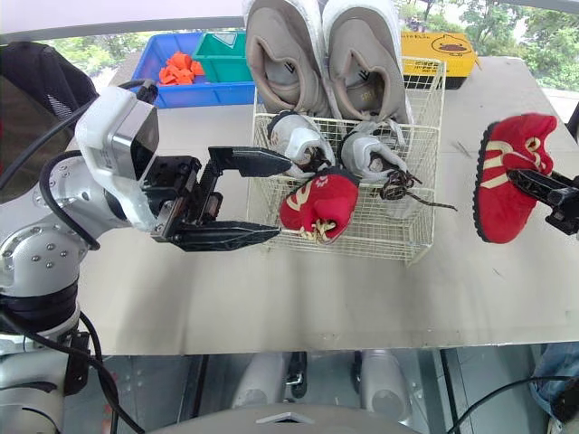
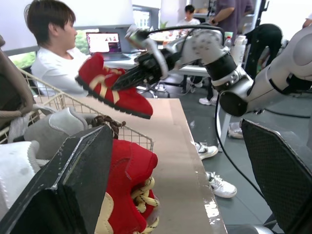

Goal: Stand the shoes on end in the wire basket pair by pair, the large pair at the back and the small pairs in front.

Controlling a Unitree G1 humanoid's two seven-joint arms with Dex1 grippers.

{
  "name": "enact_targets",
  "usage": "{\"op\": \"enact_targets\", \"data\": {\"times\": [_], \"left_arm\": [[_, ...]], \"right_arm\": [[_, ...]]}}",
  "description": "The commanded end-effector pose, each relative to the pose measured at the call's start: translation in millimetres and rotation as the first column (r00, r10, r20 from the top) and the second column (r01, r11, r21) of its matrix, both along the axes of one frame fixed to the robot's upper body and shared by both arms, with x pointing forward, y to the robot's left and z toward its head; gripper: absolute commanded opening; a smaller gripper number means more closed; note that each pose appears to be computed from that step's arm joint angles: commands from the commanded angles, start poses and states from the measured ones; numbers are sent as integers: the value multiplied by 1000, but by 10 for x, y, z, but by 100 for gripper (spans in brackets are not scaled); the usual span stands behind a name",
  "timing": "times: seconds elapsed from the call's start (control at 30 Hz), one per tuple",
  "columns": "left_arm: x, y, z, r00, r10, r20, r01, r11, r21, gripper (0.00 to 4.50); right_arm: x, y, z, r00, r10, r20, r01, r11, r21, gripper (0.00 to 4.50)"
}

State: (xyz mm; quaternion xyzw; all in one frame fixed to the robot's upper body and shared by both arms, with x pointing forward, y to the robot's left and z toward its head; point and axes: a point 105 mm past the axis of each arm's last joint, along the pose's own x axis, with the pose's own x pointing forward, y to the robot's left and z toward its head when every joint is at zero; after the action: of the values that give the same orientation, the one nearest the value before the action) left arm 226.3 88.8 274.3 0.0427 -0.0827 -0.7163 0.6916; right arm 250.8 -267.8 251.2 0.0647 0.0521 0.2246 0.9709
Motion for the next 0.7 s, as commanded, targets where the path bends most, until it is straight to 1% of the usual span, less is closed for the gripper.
{"op": "enact_targets", "data": {"times": [0.03, 0.07, 0.13, 0.23, 0.3, 0.33, 0.4, 0.47, 0.63, 0.67, 0.7], "left_arm": [[-169, -23, 63, 998, -26, 61, 27, 999, -22, 450], [-201, -29, 61, 998, -35, 56, 36, 999, -24, 450], [-225, -30, 61, 998, -36, 53, 37, 999, -30, 450], [-241, -23, 67, 999, -28, 46, 30, 999, -46, 450], [-231, -10, 84, 999, 0, 49, 4, 997, -74, 450], [-220, -1, 89, 998, 25, 64, -19, 996, -89, 450], [-196, 24, 78, 989, 93, 117, -79, 989, -125, 450], [-236, 72, 82, 983, 119, 139, -88, 974, -209, 450], [-364, 270, 2, 981, 146, 125, -99, 941, -325, 450], [-398, 323, -49, 984, 137, 113, -94, 941, -324, 450], [-408, 419, -183, 988, 141, 57, -118, 948, -294, 450]], "right_arm": [[-198, 260, 300, 980, 67, 190, -65, 998, -16, 5], [-231, 323, 347, 969, 81, 233, -79, 997, -19, 5], [-322, 497, 483, 922, 125, 366, -125, 992, -26, 5], [-369, 693, 591, 866, 135, 482, -158, 987, 7, 5], [-370, 852, 610, 840, 135, 525, -169, 985, 18, 5], [-388, 931, 621, 823, 141, 551, -188, 982, 31, 5], [-390, 1036, 614, 802, 103, 589, -173, 983, 63, 5], [-432, 1149, 565, 783, 92, 615, -167, 984, 66, 5], [-416, 1221, 274, 794, 60, 605, -81, 997, 7, 5], [-421, 1237, 200, 799, 57, 599, -71, 997, 0, 5], [-411, 1229, 117, 799, 34, 601, -35, 999, -10, 5]]}}
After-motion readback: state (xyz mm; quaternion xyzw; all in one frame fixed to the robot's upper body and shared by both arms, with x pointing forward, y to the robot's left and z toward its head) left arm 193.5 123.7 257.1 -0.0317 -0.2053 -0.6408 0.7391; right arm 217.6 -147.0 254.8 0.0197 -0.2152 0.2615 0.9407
